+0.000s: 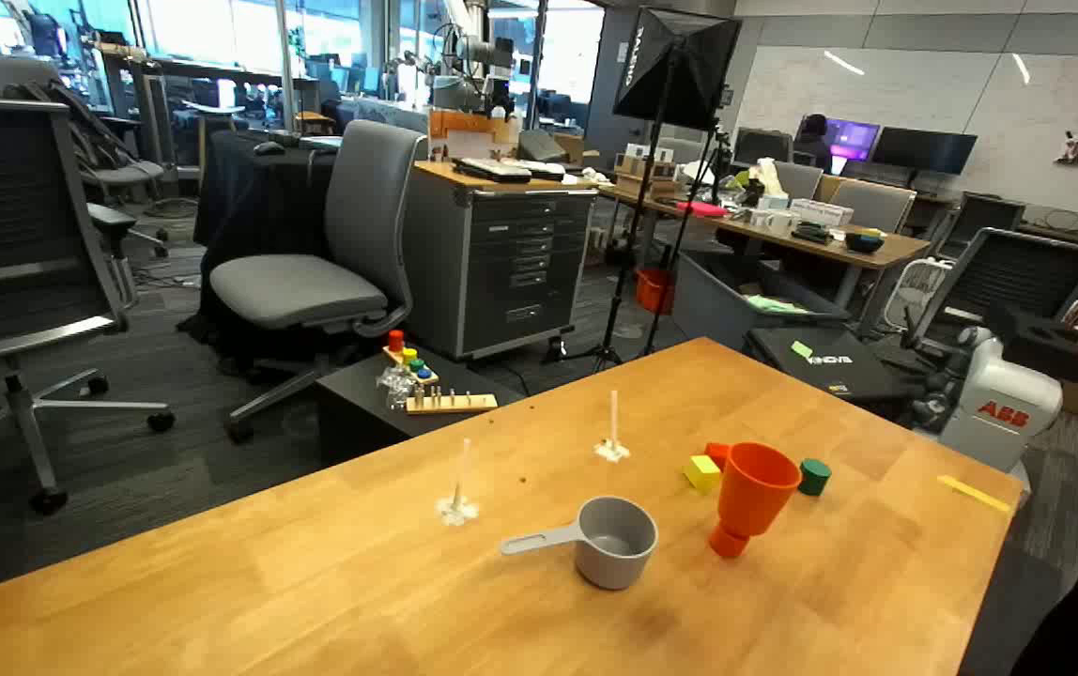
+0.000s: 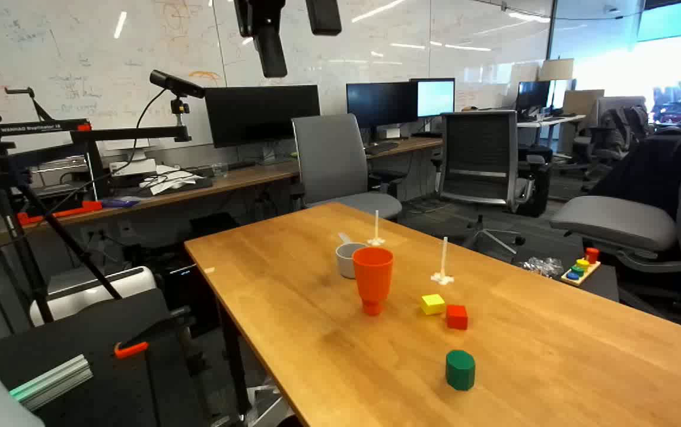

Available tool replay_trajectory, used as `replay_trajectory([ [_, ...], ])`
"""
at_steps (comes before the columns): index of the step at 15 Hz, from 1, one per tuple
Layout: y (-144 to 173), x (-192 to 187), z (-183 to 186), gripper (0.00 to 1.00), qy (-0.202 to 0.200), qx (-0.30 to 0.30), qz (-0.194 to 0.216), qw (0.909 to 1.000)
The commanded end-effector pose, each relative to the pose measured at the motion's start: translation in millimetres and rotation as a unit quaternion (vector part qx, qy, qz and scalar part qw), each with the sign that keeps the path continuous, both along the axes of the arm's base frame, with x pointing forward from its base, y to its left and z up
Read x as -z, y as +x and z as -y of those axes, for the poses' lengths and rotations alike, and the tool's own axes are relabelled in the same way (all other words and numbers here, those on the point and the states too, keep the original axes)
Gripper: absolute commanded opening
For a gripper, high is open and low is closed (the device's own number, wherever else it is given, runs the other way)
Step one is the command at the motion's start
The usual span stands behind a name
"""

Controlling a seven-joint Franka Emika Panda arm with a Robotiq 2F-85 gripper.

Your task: Put the blocks in the gray pot one at a time

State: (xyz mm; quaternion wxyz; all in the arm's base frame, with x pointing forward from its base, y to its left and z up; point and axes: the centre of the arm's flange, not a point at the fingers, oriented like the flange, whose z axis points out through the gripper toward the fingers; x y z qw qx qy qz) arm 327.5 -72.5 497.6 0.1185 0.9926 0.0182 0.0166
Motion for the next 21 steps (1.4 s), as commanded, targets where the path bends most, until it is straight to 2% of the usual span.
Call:
replay_trajectory([
  [1,0.1,-0.6,0.0,1.00,0.000,0.000,0.001,1.0000],
  [9,-0.3,-2.9,0.0,1.00,0.000,0.000,0.004,1.0000],
  [10,17.6,5.9,0.6,1.00,0.021,0.039,0.031,0.9985],
  [12,40.7,23.7,4.6,1.00,0.046,0.095,0.045,0.9934],
  [16,91.2,69.3,34.7,1.00,0.066,0.193,0.071,0.9764],
  [21,150.5,118.5,85.8,1.00,0.087,0.301,0.095,0.9449],
])
